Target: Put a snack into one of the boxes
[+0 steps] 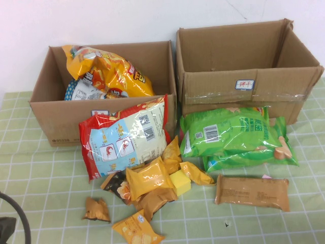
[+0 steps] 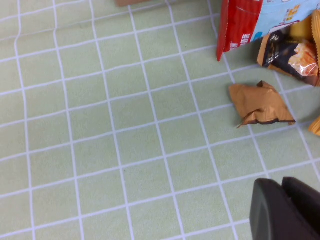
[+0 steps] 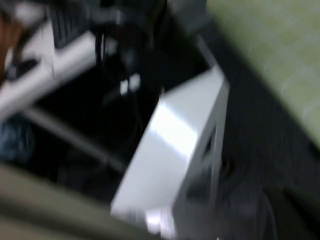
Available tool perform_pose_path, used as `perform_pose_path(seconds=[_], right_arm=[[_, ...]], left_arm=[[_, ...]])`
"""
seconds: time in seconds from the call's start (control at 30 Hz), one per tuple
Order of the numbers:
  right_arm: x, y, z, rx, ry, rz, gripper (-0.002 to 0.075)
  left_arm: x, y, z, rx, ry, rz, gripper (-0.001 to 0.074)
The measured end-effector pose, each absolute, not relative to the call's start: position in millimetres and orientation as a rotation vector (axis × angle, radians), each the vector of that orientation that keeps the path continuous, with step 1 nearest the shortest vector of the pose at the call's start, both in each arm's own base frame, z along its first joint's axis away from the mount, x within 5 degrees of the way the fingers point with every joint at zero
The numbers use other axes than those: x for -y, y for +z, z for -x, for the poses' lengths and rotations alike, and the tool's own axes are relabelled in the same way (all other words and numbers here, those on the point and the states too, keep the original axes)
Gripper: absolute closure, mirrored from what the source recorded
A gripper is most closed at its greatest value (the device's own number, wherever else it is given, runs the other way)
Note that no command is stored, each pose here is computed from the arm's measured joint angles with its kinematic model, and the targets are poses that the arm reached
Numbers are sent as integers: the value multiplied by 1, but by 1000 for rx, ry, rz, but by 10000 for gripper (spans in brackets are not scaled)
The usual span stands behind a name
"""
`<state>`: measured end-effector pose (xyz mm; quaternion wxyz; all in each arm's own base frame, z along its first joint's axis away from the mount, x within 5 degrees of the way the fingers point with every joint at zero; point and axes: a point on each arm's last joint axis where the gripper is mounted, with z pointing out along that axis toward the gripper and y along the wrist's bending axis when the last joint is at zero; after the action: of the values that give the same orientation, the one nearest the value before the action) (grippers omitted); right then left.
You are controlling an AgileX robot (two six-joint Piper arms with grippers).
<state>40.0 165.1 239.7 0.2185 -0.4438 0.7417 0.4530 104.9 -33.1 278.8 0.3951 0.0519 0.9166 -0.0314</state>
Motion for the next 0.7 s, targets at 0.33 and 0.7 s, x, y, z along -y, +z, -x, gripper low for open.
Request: perform_pose_path(seconds=[0.33, 0.7], right_arm=[[-97, 245, -74, -2646, -120, 1208, 728], [-29, 285, -74, -2334, -10, 383, 728]], left_arm=[[28, 281, -107, -2289, -3, -140, 729], [9, 269, -98, -2078, 48, -33, 735]])
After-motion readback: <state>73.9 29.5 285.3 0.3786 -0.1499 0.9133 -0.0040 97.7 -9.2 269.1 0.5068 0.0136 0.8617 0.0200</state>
